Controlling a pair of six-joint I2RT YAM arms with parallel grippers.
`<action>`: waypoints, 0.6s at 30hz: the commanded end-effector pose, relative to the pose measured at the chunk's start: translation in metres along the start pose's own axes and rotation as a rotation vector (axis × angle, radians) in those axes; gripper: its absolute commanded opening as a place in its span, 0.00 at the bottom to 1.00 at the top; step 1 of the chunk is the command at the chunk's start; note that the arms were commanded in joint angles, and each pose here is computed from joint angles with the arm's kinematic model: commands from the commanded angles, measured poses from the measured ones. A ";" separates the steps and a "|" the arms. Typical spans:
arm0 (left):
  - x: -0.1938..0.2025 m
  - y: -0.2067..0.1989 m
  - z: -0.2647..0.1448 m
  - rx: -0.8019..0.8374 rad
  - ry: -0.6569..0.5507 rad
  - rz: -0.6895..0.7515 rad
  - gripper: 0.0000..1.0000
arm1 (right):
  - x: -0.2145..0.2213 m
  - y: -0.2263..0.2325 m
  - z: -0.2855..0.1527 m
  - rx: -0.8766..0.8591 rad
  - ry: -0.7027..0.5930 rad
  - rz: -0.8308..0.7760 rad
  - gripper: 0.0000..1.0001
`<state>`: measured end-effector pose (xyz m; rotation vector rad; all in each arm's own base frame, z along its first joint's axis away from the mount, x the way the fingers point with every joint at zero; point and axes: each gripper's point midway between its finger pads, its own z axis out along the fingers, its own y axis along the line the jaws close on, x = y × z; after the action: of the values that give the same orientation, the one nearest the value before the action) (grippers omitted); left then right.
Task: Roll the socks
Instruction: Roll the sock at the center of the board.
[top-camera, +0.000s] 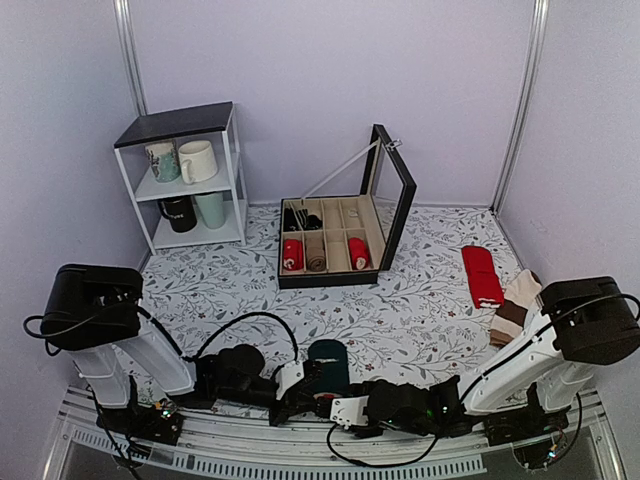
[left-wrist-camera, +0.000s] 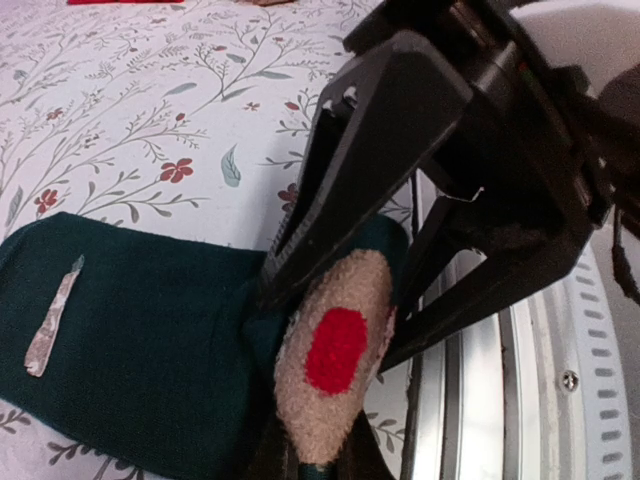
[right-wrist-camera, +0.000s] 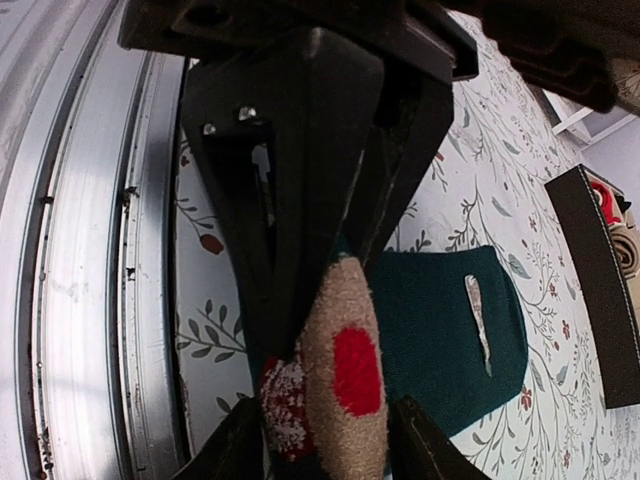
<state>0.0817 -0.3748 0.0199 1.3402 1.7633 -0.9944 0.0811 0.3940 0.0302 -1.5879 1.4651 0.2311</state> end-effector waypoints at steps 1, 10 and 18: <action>0.058 0.004 -0.004 -0.007 0.198 -0.054 0.00 | 0.011 0.015 0.007 -0.043 0.046 0.020 0.39; 0.052 0.008 -0.003 -0.030 0.183 -0.045 0.06 | 0.021 0.025 0.007 -0.126 0.090 0.079 0.22; -0.015 0.006 -0.027 -0.134 -0.001 0.149 0.19 | 0.038 0.042 0.001 -0.396 0.105 0.342 0.22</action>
<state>0.0824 -0.3651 0.0272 1.3460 1.7526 -0.9206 0.0798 0.4031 0.0221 -1.5465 1.6363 0.4833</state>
